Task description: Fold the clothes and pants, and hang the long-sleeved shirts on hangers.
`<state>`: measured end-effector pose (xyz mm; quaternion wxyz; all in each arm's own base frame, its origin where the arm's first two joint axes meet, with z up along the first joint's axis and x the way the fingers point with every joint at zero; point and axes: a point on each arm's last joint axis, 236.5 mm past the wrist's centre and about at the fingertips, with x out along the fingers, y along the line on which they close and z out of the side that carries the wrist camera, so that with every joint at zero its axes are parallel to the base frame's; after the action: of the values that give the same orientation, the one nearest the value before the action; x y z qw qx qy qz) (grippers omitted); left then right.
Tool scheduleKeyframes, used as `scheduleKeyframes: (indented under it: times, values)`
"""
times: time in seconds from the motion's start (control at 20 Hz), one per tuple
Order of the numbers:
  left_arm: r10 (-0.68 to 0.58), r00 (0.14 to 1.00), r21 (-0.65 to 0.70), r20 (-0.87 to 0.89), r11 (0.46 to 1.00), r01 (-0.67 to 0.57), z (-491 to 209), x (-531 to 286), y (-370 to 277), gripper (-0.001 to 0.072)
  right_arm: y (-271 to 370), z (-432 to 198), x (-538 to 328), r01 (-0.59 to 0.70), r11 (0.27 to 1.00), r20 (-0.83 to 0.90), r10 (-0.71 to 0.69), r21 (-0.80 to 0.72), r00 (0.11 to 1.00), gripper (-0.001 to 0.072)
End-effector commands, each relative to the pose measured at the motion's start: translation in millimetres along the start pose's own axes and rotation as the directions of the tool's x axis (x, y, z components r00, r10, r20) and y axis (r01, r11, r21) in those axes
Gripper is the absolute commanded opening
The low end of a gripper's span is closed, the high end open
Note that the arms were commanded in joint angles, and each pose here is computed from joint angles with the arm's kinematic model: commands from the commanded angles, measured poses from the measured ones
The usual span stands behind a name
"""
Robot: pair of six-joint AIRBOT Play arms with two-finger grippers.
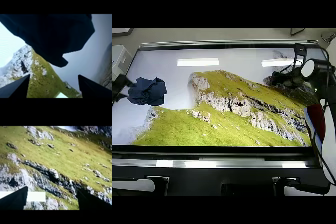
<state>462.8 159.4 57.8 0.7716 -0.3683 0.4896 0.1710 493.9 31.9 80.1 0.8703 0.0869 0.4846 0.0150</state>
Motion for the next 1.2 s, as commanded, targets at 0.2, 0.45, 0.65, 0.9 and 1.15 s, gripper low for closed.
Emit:
scheduleKeyframes:
  times: [0.2,0.45,0.65,0.9,1.15]
  values:
    - [-0.121,0.993,-0.254,0.017,0.96,0.121,12,72,61,0.0713,-2,-40,-3,0.009,1.0,-0.17,-0.01,-0.007,0.985,0.0685]
    - [-0.28,0.955,-0.194,0.095,0.936,0.294,24,122,5,0.0712,8,-71,-10,-0.026,0.999,-0.301,0.031,0.021,0.953,0.0667]
    - [-0.26,0.965,-0.261,0.022,0.931,0.256,3,149,9,0.0493,45,-94,-31,-0.146,0.98,-0.394,0.188,0.133,0.9,0.0667]
    - [-0.304,0.951,-0.15,-0.057,0.944,0.293,-15,121,-11,0.0027,56,-76,-67,-0.194,0.975,-0.286,0.218,0.111,0.933,0.0667]
    - [-0.553,0.796,0.401,0.247,0.806,0.435,8,-80,-160,0.0027,26,-40,-97,-0.078,0.997,-0.087,0.079,0.01,0.993,0.0667]
